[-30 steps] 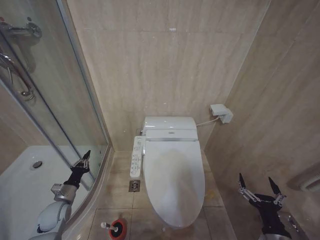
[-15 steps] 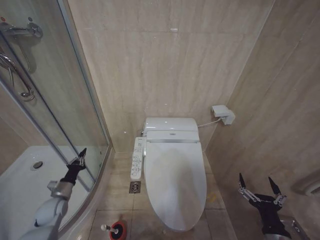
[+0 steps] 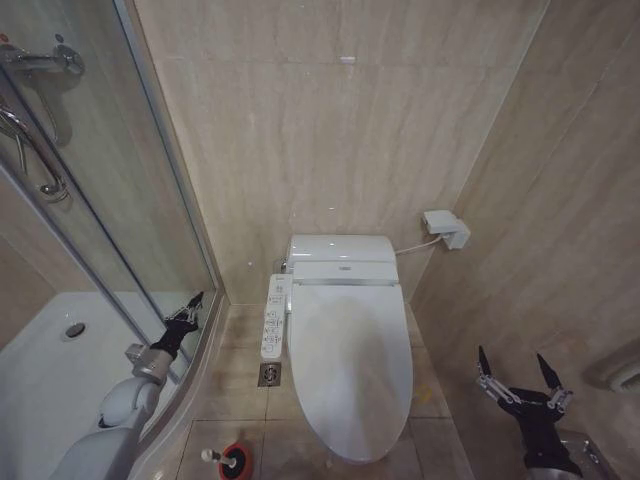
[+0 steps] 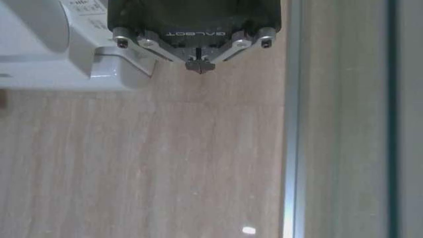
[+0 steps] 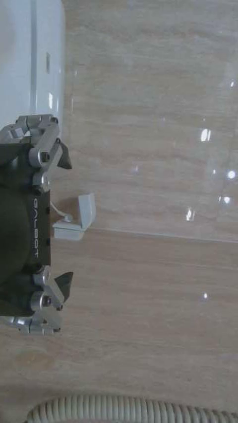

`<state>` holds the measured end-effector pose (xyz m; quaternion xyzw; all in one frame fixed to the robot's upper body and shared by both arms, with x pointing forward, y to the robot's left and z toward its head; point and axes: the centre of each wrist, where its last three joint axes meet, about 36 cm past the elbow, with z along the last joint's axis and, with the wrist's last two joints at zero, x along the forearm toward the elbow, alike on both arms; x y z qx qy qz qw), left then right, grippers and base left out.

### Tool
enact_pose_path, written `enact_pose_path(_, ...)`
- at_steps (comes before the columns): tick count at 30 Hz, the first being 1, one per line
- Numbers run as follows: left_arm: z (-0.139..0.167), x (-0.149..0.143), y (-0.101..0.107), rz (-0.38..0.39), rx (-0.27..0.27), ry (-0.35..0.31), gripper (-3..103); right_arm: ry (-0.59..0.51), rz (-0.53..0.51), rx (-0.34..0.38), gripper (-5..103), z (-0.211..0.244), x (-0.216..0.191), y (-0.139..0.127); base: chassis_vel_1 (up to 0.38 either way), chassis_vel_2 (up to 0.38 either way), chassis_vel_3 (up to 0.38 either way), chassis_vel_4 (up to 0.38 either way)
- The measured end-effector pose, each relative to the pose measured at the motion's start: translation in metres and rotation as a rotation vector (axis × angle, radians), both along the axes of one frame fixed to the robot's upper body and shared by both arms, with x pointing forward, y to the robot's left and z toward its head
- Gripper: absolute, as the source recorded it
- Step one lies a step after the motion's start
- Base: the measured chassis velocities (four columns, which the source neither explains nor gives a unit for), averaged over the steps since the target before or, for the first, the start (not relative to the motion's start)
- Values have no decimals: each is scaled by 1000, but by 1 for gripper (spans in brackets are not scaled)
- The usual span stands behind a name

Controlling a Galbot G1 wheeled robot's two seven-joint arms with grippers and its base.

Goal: Open the toilet lid, clean the toilet bowl with a toilet brush, close the toilet lid, and flush.

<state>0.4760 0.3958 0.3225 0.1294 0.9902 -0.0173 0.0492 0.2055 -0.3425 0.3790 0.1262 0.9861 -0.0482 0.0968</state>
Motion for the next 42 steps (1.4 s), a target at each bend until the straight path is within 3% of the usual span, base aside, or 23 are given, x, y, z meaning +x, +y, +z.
enact_pose_path(9, 13, 31, 20, -55, 67, -10, 0, 0, 0, 0, 100, 0, 0, 0, 0, 0, 0, 0)
enact_pose_path(15, 14, 45, 21, -74, 89, -6, 0, 0, 0, 0, 100, 0, 0, 0, 0, 0, 0, 0)
enact_pose_path(25, -5, 75, 3, -89, 57, -14, 0, 0, 0, 0, 100, 0, 0, 0, 0, 0, 0, 0)
enact_pose_path(35, -12, 110, -10, -131, 66, -14, 0, 0, 0, 0, 100, 0, 0, 0, 0, 0, 0, 0)
enact_pose_path(42, -9, 137, -39, -190, 69, -22, 0, 0, 0, 0, 100, 0, 0, 0, 0, 0, 0, 0)
